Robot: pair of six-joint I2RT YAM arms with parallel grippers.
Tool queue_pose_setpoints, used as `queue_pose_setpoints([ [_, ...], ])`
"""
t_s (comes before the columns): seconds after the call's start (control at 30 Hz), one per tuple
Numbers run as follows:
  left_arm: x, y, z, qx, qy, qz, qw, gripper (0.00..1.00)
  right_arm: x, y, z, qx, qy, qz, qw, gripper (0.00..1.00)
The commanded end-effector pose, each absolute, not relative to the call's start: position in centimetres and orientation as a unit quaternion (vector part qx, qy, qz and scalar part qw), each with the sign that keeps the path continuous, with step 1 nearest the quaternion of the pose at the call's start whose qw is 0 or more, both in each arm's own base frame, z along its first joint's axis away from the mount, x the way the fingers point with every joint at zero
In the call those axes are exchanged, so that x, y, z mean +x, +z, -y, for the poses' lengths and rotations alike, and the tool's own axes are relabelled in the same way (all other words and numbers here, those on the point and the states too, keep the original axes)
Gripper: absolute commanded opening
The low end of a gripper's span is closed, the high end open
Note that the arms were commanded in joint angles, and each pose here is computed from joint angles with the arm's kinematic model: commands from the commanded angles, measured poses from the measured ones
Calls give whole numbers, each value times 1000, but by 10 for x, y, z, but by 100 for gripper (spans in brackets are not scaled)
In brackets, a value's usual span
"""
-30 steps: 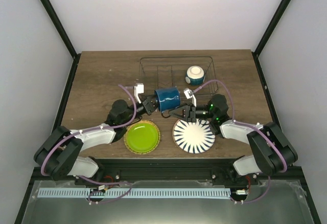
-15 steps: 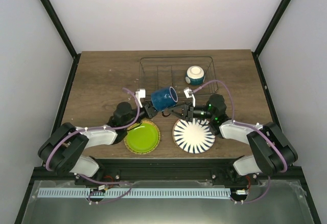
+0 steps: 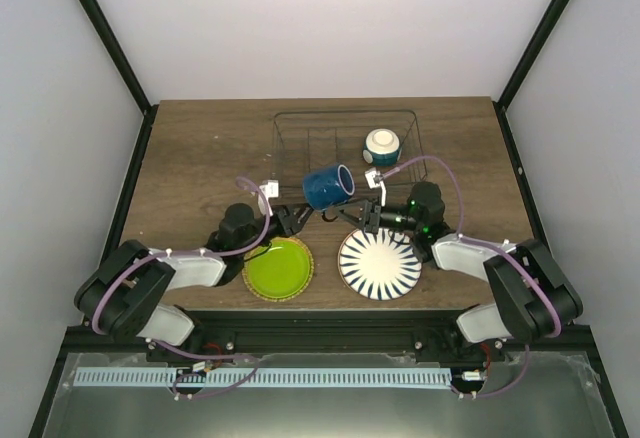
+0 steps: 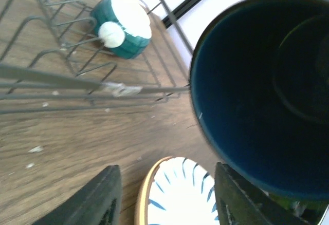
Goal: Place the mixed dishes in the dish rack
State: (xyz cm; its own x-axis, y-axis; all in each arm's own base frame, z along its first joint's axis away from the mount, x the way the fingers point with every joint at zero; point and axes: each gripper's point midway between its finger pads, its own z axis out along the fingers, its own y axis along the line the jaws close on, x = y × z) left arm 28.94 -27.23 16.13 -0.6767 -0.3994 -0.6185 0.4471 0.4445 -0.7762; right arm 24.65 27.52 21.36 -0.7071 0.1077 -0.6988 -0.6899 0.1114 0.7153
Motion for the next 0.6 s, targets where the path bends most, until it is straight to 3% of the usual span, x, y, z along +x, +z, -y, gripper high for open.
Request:
queue_pose_setpoints([
  [0.0,284,145,258,15,-499,-770,398,54,260,240,-267,-233,611,-654,380,1],
  [0.23,281,142,230,5,-423,-808,410,80,279,243,-261,-220,557,-691,406,1],
  [0.57,271,166,201,-1,-376,-815,440,85,331,244,-243,-206,453,-763,413,1],
])
